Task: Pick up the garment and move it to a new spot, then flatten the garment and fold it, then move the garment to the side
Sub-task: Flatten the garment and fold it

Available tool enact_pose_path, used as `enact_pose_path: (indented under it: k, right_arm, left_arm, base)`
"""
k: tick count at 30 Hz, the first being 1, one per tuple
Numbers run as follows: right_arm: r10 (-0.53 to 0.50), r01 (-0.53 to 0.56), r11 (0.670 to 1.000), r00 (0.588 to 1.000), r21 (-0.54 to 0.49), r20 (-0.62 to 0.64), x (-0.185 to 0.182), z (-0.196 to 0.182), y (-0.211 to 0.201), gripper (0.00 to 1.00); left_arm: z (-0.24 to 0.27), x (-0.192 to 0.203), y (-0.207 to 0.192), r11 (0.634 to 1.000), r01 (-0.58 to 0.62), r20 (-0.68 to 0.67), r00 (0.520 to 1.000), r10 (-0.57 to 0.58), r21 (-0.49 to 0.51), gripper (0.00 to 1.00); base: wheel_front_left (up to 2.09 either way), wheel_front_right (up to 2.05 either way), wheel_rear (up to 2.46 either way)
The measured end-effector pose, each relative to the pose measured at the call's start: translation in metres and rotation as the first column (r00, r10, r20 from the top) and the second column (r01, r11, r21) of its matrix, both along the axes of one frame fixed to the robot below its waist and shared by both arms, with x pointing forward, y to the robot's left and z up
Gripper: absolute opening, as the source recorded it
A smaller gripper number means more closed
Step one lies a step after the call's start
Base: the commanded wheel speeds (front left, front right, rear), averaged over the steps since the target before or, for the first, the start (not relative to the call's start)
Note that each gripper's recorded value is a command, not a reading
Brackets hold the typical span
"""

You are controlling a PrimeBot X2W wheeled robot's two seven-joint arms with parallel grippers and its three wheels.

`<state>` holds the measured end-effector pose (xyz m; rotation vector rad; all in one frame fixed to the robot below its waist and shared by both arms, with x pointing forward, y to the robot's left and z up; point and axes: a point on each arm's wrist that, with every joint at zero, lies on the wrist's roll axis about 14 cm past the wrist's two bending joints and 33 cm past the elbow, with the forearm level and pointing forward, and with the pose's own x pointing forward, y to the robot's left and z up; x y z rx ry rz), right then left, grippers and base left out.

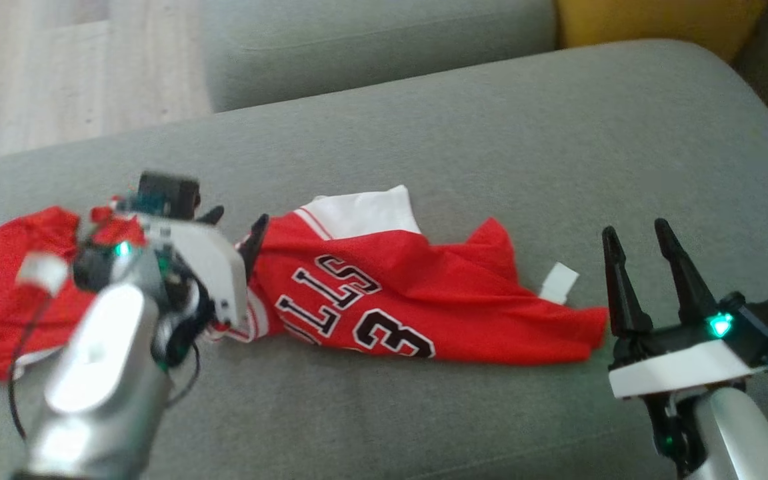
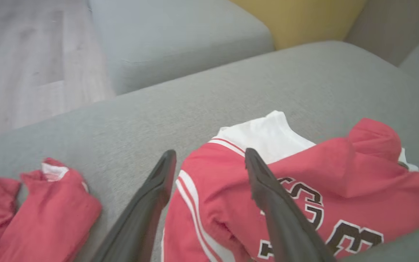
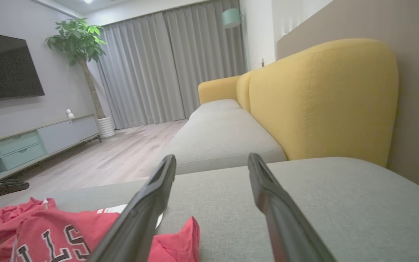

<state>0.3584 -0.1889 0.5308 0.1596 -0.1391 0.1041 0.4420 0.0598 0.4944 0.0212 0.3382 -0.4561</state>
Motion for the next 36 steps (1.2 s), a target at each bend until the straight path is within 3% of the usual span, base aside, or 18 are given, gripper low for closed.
enact_pose_path:
  k: [4, 12, 14, 26, 32, 33, 34, 36]
  right_arm:
    - [-0.038, 0.038, 0.999, 0.999, 0.004, 0.017, -0.001, 0.006, -0.011, 1.00]
    - [-0.073, 0.072, 0.997, 0.997, 0.034, 0.021, 0.006, 0.012, -0.019, 1.00]
    - [-0.089, 0.088, 0.995, 0.996, 0.041, 0.026, 0.011, 0.015, -0.023, 1.00]
    - [-0.167, 0.169, 0.985, 0.985, 0.037, -0.049, 0.012, -0.004, -0.044, 1.00]
    - [-0.192, 0.195, 0.980, 0.979, 0.042, -0.061, 0.013, -0.008, -0.050, 1.00]
    - [-0.192, 0.194, 0.980, 0.980, 0.045, -0.060, 0.013, -0.007, -0.049, 1.00]
    - [-0.192, 0.194, 0.980, 0.980, 0.047, -0.057, 0.014, -0.007, -0.049, 1.00]
    - [-0.192, 0.194, 0.980, 0.980, 0.050, -0.053, 0.015, -0.006, -0.049, 1.00]
  left_arm:
    - [-0.005, 0.021, -0.020, 0.988, 0.110, -0.132, 0.987, -0.095, 0.113, 1.00]
    - [-0.026, 0.062, -0.063, 0.954, 0.237, -0.291, 0.940, -0.178, 0.183, 1.00]
    - [-0.037, 0.074, -0.082, 0.929, 0.296, -0.314, 0.924, -0.219, 0.220, 1.00]
    - [-0.117, 0.074, -0.136, 0.843, 0.486, -0.434, 0.827, -0.359, 0.229, 1.00]
    - [-0.122, 0.066, -0.158, 0.803, 0.564, -0.455, 0.777, -0.435, 0.193, 0.99]
    - [-0.121, 0.065, -0.159, 0.798, 0.572, -0.457, 0.771, -0.443, 0.192, 0.42]
    - [-0.120, 0.064, -0.159, 0.792, 0.579, -0.457, 0.767, -0.450, 0.192, 0.00]
    - [-0.121, 0.058, -0.156, 0.774, 0.600, -0.470, 0.752, -0.462, 0.200, 0.00]
  base:
    - [0.00, 0.00, 0.00]
    - [0.00, 0.00, 0.00]
    - [0.00, 0.00, 0.00]
    - [0.00, 0.00, 0.00]
    - [0.00, 0.00, 0.00]
    - [0.00, 0.00, 0.00]
    - [0.00, 0.00, 0.00]
    - [0.00, 0.00, 0.00]
